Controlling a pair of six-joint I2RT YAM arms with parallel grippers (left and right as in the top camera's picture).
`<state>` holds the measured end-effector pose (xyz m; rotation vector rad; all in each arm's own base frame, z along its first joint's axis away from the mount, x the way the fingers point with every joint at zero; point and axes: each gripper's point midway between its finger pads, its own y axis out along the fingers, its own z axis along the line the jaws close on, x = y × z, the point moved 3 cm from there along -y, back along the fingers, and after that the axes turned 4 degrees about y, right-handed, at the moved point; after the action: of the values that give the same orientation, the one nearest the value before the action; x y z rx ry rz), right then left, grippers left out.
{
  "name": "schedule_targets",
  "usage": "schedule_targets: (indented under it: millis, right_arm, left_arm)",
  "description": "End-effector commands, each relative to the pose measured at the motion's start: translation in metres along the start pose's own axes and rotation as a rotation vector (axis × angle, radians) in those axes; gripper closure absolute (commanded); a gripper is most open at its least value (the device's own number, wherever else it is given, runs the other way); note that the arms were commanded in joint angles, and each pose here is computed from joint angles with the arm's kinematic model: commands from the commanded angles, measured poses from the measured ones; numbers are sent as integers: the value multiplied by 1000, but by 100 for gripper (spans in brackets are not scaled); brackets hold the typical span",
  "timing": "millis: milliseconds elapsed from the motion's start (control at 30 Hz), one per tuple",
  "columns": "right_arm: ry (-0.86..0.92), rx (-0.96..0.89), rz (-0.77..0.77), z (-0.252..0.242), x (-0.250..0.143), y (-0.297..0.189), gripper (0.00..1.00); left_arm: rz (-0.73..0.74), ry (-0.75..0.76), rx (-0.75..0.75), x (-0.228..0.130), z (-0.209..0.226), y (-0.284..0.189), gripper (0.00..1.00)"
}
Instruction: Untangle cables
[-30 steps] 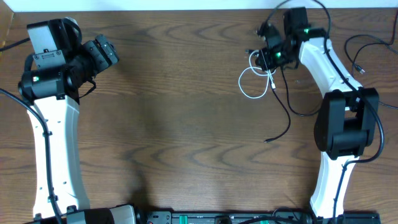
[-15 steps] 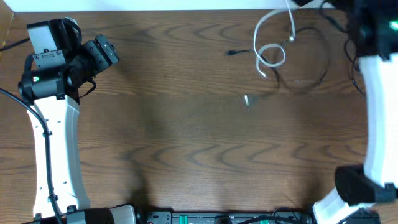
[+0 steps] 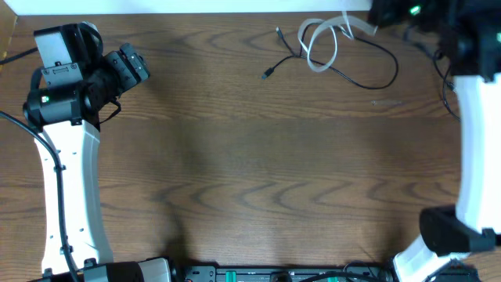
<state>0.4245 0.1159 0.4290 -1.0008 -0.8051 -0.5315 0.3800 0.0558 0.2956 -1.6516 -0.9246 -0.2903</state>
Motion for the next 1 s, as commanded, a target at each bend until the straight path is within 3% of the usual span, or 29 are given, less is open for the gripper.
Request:
schedule_targets:
  millis: [0, 133, 300, 467, 667, 800, 967]
  right_arm:
    - [77, 74, 253, 9, -53, 51, 99]
    - [125, 230, 416, 32, -85, 65, 99]
    - [118, 333, 380, 50, -73, 49, 99]
    - [118, 206, 360, 36, -71, 44, 99]
    - [174, 180, 416, 33, -82, 46, 99]
    - [168, 44, 514, 27, -110, 63, 99]
    - [154, 37, 673, 37, -154, 87, 99]
  left_arm:
    - [2, 12, 18, 1, 4, 2, 8]
    - [2, 12, 18, 1, 4, 2, 8]
    - [2, 12, 18, 1, 4, 2, 8]
    - [2, 12, 18, 1, 4, 2, 8]
    - [2, 12, 18, 1, 4, 2, 8]
    - [2, 12, 18, 1, 4, 2, 8]
    - [2, 12, 18, 1, 4, 2, 8]
